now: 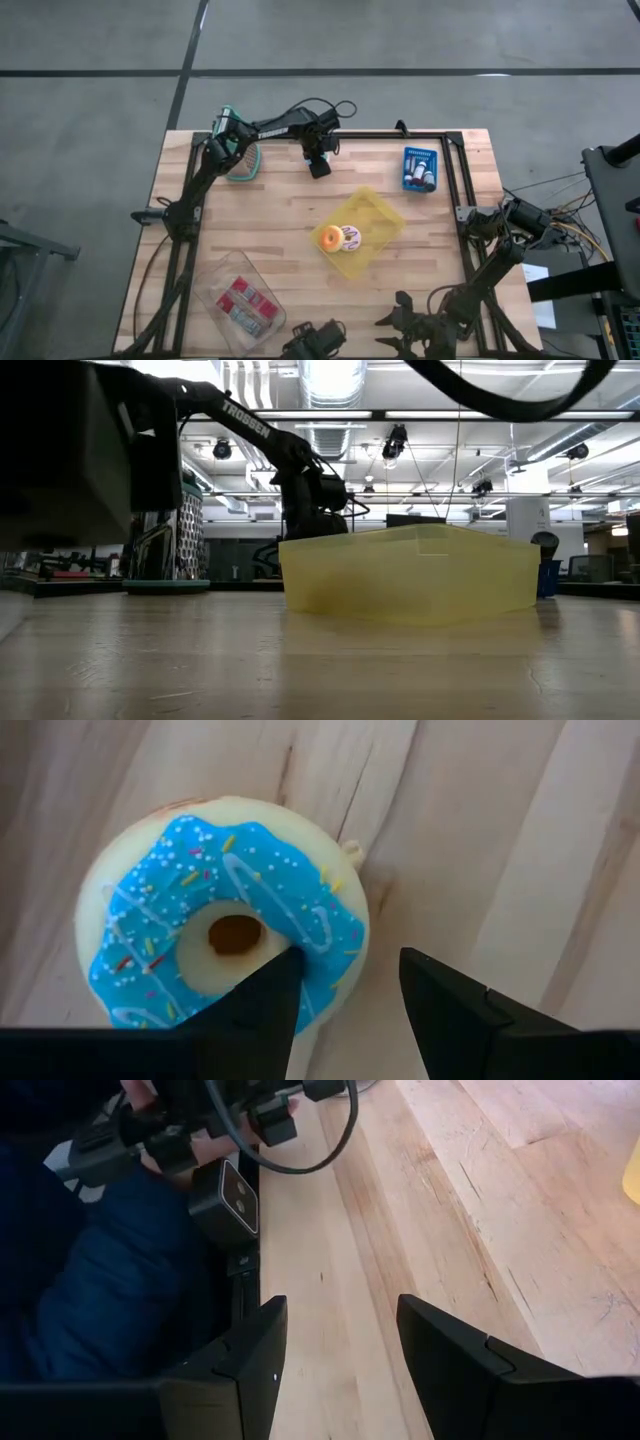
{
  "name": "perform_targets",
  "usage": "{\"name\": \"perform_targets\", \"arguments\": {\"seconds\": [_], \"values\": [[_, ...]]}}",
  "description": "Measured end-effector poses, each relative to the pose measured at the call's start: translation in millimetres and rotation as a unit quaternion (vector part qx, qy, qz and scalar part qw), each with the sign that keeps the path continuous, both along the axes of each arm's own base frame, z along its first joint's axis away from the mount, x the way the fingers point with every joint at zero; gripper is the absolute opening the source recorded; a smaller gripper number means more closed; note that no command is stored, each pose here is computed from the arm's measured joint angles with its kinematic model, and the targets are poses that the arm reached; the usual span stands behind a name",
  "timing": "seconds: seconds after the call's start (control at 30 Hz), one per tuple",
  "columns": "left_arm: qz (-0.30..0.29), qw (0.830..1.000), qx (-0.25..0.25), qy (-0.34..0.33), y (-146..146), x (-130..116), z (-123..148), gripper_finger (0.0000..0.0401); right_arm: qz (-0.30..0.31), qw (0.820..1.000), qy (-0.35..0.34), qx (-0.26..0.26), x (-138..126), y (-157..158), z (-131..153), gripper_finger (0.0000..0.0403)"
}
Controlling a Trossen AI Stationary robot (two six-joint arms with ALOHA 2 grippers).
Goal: Pick & Place Food Item
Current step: Put the blue donut into the yellow bin
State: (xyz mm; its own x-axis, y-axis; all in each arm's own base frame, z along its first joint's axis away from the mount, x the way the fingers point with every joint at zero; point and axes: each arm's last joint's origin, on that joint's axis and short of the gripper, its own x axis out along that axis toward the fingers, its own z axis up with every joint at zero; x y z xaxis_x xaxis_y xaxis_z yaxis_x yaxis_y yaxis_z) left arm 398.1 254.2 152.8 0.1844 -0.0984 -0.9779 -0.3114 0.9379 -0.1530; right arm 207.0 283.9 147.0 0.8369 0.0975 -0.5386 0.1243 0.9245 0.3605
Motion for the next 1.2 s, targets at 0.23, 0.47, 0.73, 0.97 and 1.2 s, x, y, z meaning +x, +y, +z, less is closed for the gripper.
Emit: {"name": "perform_targets", "arguments": {"seconds": [0.23,0.47,0.73,0.97,1.2], "values": [[0.0,1.0,0.007,-0.01,1.3,1.2,-3.4,0.0179,0.0,1.0,0.0,0.0,-0.1,0.1,0.0,0.0187],[0.001,1.0,0.01,-0.014,2.3,1.7,-3.3,0.0179,0.0,1.0,0.0,0.0,-0.1,0.0,0.0,0.0187],[0.006,1.0,0.009,-0.014,3.4,1.1,-3.3,0.0178,0.0,1.0,0.0,0.0,-0.1,0.1,0.0,0.0187],[0.009,1.0,0.009,-0.014,4.5,0.5,-3.5,0.0154,0.0,1.0,0.0,0.0,-0.1,0.1,0.0,0.0187],[0.01,1.0,0.01,-0.013,5.0,0.0,-3.6,0.0103,0.0,1.0,0.0,0.0,-0.1,0.1,0.0,0.0187]]}}
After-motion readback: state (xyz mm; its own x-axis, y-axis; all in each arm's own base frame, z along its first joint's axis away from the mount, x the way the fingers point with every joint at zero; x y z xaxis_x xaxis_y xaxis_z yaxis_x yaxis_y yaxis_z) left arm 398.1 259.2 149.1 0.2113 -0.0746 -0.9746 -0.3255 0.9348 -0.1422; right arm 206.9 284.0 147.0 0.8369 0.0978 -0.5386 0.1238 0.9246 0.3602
